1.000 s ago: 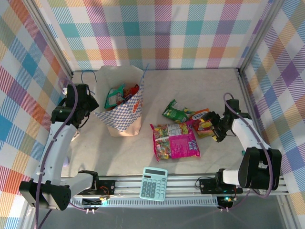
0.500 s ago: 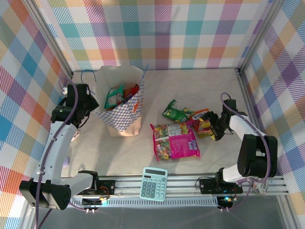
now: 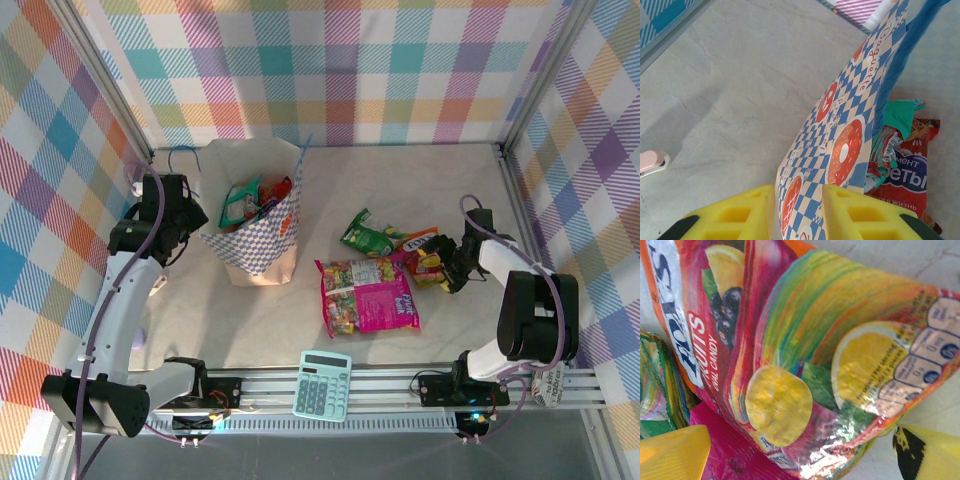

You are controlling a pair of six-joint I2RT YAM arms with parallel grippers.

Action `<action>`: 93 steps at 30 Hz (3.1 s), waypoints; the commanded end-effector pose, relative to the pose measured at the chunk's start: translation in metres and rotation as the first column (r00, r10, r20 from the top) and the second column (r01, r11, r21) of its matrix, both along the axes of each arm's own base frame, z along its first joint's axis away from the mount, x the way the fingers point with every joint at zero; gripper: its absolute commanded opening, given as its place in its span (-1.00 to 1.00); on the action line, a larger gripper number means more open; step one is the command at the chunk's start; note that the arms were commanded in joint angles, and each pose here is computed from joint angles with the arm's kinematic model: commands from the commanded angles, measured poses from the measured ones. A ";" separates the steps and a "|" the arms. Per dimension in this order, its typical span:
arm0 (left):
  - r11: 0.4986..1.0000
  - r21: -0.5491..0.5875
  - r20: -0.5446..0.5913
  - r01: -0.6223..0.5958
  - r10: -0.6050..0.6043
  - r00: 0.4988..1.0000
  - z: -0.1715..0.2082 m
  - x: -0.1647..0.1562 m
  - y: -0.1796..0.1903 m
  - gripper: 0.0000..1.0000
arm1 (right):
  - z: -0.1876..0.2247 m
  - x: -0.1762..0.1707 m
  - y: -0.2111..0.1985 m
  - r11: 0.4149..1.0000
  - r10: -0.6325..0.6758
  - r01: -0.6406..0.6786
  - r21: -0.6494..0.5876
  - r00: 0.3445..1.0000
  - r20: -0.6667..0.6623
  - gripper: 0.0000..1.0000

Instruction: Place the snacks into the paper bag

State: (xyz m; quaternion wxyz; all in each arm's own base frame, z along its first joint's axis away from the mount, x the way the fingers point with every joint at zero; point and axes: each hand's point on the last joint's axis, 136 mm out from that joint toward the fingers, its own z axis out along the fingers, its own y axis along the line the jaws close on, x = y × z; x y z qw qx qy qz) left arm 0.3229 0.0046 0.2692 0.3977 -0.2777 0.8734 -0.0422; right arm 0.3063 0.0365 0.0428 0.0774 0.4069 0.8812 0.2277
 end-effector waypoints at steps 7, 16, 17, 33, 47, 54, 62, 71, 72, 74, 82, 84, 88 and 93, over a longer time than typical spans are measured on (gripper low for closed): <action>1.000 0.019 -0.013 0.002 -0.002 1.000 0.002 0.000 0.000 -0.39 | -0.019 -0.004 0.000 1.000 0.000 0.001 0.015 0.998 -0.064 0.80; 1.000 0.017 -0.009 0.003 -0.003 1.000 0.004 0.000 -0.001 -0.39 | -0.033 -0.009 -0.002 1.000 0.000 0.001 0.003 0.995 -0.104 0.64; 1.000 0.018 -0.009 0.004 -0.004 1.000 0.004 0.000 -0.001 -0.39 | -0.034 -0.007 -0.001 1.000 -0.001 0.002 0.009 0.995 -0.099 0.52; 1.000 0.024 -0.009 0.006 -0.006 1.000 0.007 -0.001 -0.002 -0.38 | -0.029 -0.007 -0.013 0.996 0.020 -0.028 -0.079 0.995 -0.101 -0.02; 1.000 0.026 -0.006 0.012 -0.012 1.000 0.008 -0.002 -0.003 -0.38 | -0.011 -0.009 -0.028 0.981 0.053 -0.067 -0.184 0.996 -0.075 -0.59; 1.000 0.026 0.004 0.012 -0.012 1.000 0.011 -0.003 -0.003 -0.38 | 0.010 -0.005 -0.034 0.967 0.082 -0.085 -0.239 0.996 -0.025 -0.68; 1.000 0.023 0.017 0.014 -0.015 1.000 0.015 -0.004 -0.003 -0.38 | 0.035 -0.001 -0.040 0.952 0.101 -0.092 -0.293 0.995 0.015 -0.80; 0.999 0.013 0.030 0.050 -0.050 0.998 0.022 0.000 -0.009 -0.36 | 0.082 0.010 -0.038 0.937 0.143 -0.092 -0.337 0.981 0.128 -1.00; 0.999 0.014 0.034 0.049 -0.050 0.998 0.022 0.000 -0.009 -0.35 | 0.086 0.011 -0.037 0.936 0.147 -0.094 -0.339 0.980 0.135 -1.00; 0.999 0.011 0.040 0.050 -0.050 0.998 0.024 0.001 -0.009 -0.35 | 0.096 0.013 -0.033 0.934 0.163 -0.100 -0.344 0.974 0.159 -1.00; 0.998 0.004 0.069 0.067 -0.067 0.995 0.034 0.004 -0.012 -0.33 | 0.139 0.020 -0.015 0.917 0.230 -0.124 -0.380 0.941 0.248 -1.00; 0.997 0.003 0.081 0.072 -0.072 0.994 0.038 0.005 -0.013 -0.31 | 0.151 0.021 -0.010 0.911 0.247 -0.129 -0.392 0.931 0.268 -1.00; 0.996 0.006 0.098 0.086 -0.086 0.991 0.045 0.006 -0.015 -0.27 | 0.172 0.023 0.000 0.901 0.283 -0.144 -0.409 0.910 0.303 -1.00; 0.993 0.012 0.118 0.115 -0.115 0.986 0.056 0.008 -0.018 -0.19 | 0.200 0.024 0.014 0.882 0.332 -0.157 -0.445 0.877 0.347 -1.00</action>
